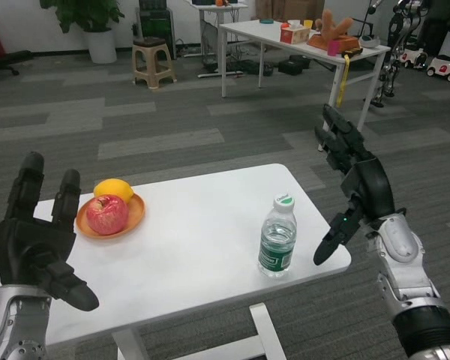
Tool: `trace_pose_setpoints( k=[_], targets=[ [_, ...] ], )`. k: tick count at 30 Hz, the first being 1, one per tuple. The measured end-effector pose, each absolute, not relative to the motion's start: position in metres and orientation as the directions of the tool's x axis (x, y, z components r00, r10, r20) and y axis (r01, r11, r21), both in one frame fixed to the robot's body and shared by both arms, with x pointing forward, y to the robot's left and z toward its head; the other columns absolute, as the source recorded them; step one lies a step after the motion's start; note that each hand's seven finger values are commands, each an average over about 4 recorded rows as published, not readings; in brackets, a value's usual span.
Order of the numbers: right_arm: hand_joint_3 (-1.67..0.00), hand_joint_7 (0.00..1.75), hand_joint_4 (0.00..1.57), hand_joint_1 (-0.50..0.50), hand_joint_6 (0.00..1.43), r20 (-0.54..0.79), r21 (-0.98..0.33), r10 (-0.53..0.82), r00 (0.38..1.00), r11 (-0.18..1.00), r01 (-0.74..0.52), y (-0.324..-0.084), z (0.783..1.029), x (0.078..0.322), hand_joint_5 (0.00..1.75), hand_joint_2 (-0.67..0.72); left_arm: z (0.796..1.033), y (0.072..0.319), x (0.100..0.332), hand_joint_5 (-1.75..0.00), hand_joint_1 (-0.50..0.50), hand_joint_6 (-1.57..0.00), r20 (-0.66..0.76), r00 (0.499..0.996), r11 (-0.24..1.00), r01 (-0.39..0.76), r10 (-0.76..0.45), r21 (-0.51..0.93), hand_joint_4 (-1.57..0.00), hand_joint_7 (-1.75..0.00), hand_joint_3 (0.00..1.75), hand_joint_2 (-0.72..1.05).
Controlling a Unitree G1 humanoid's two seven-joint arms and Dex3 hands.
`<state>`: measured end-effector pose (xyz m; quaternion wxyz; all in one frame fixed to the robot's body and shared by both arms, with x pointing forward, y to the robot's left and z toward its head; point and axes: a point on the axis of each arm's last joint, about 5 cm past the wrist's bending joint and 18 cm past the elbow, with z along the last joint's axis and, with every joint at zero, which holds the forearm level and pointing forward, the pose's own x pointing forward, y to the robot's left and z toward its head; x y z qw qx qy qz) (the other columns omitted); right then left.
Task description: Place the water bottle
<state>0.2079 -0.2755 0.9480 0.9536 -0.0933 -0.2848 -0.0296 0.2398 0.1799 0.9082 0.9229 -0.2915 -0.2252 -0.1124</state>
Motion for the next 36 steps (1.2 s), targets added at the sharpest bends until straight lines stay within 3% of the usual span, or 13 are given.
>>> trace_pose_setpoints(
  k=[10,19,36],
  targets=[
    [0.00,0.00,0.00,-0.46,0.00,0.660,-0.195,0.090,0.746,0.979,0.054,-0.259,0.975,0.206,0.00,0.68,0.911,0.181,0.240,0.00,-0.50,0.00,0.493,0.867,0.807,0.341,-0.072,-0.482,0.00,0.00,0.09,-0.64],
    [0.00,0.00,0.00,-0.46,0.00,0.663,-0.203,0.130,0.738,0.979,0.011,-0.250,0.977,0.209,0.00,0.66,0.916,0.183,0.240,0.00,-0.50,0.00,0.516,0.853,0.811,0.351,-0.071,-0.468,0.00,0.00,0.02,-0.64],
    [0.00,0.00,0.00,-0.46,0.00,0.664,-0.208,0.154,0.732,0.978,-0.017,-0.244,0.977,0.210,0.00,0.66,0.923,0.185,0.240,0.00,-0.50,0.00,0.545,0.835,0.819,0.364,-0.075,-0.444,0.00,0.00,0.09,-0.64]
  ],
)
